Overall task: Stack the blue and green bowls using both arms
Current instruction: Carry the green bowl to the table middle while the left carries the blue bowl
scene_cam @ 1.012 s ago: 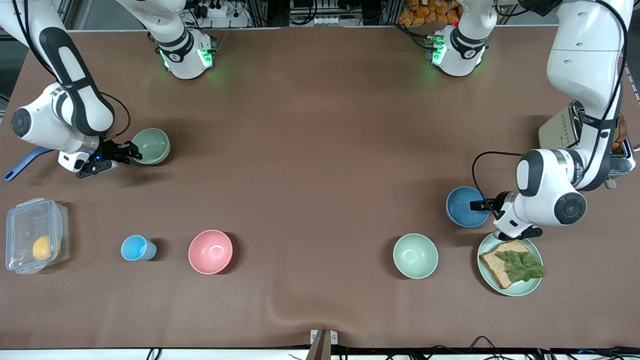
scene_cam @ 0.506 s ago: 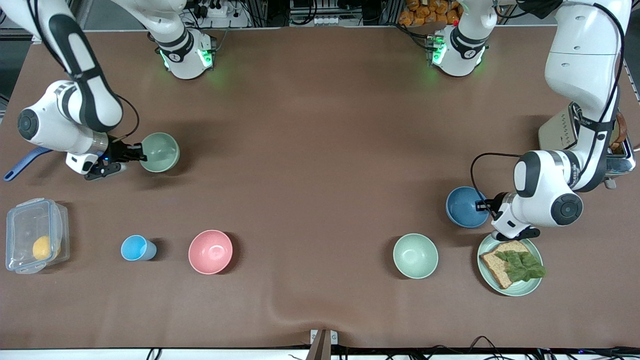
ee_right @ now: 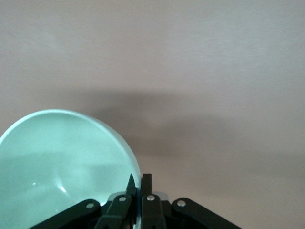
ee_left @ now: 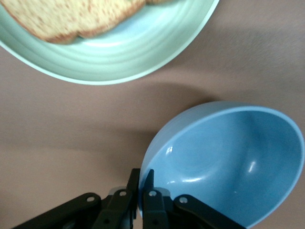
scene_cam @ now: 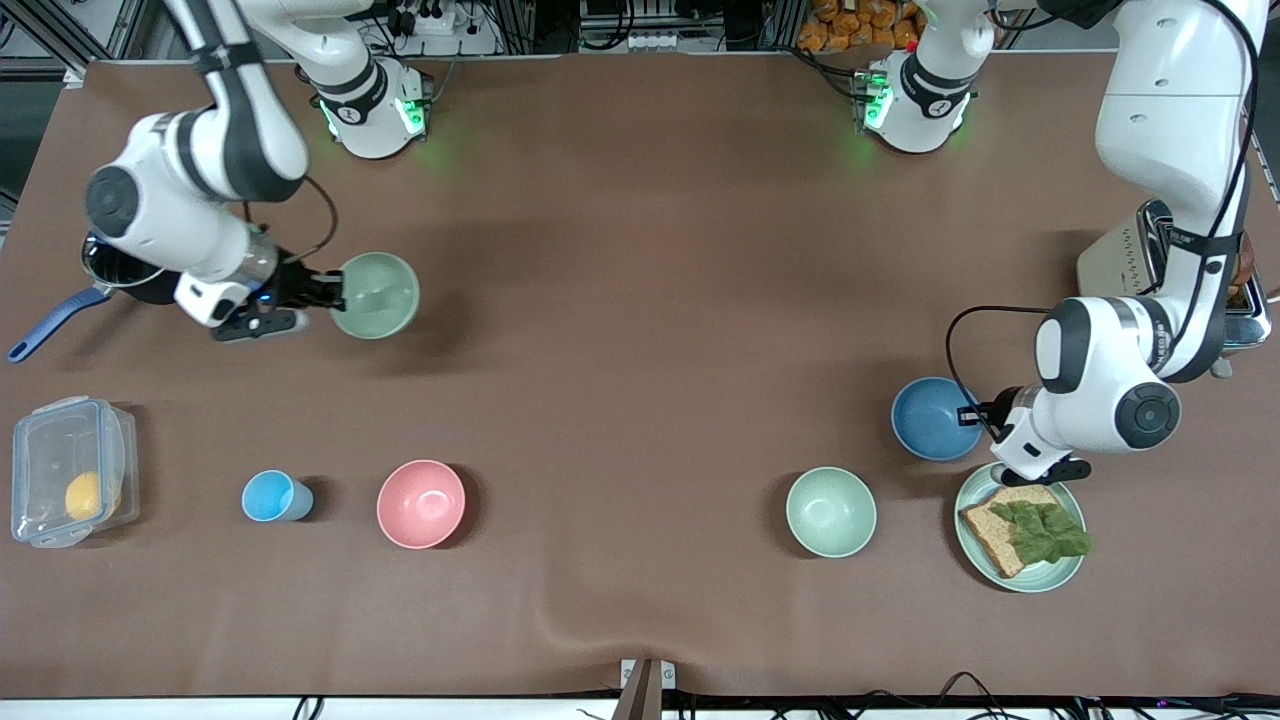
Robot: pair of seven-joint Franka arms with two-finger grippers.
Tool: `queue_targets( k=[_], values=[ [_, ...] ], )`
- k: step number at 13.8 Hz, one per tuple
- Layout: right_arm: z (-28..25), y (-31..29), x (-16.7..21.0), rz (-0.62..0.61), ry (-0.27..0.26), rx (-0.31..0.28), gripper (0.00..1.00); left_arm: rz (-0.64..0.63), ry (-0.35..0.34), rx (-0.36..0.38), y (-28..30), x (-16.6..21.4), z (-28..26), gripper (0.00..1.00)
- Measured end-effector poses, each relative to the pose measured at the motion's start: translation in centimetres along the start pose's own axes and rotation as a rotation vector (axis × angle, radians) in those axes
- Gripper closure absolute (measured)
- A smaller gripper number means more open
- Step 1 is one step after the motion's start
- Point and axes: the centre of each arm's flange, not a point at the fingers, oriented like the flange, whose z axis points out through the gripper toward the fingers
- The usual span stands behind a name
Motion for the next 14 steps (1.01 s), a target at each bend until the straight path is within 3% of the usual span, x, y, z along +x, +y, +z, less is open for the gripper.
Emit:
queue_targets(
  k=[4, 9, 14],
  values=[
    [1.5, -12.5, -1.3, 0.118, 0.077, -0.003, 0.96, -0.032, 0.039, -0.015, 2.2, -2.0, -6.6, 0.94],
    [8.3, -24.9, -4.3, 0.271, 0.14, 0.033, 0.96, -0.075, 0.033, -0.098, 9.4, -6.2, -12.0, 0.94],
    [14.2, -32.2, -5.5, 0.386, 0.136, 0.043, 0.96, -0.098, 0.02, -0.159, 20.9, -13.7, -14.9, 0.94]
  ],
)
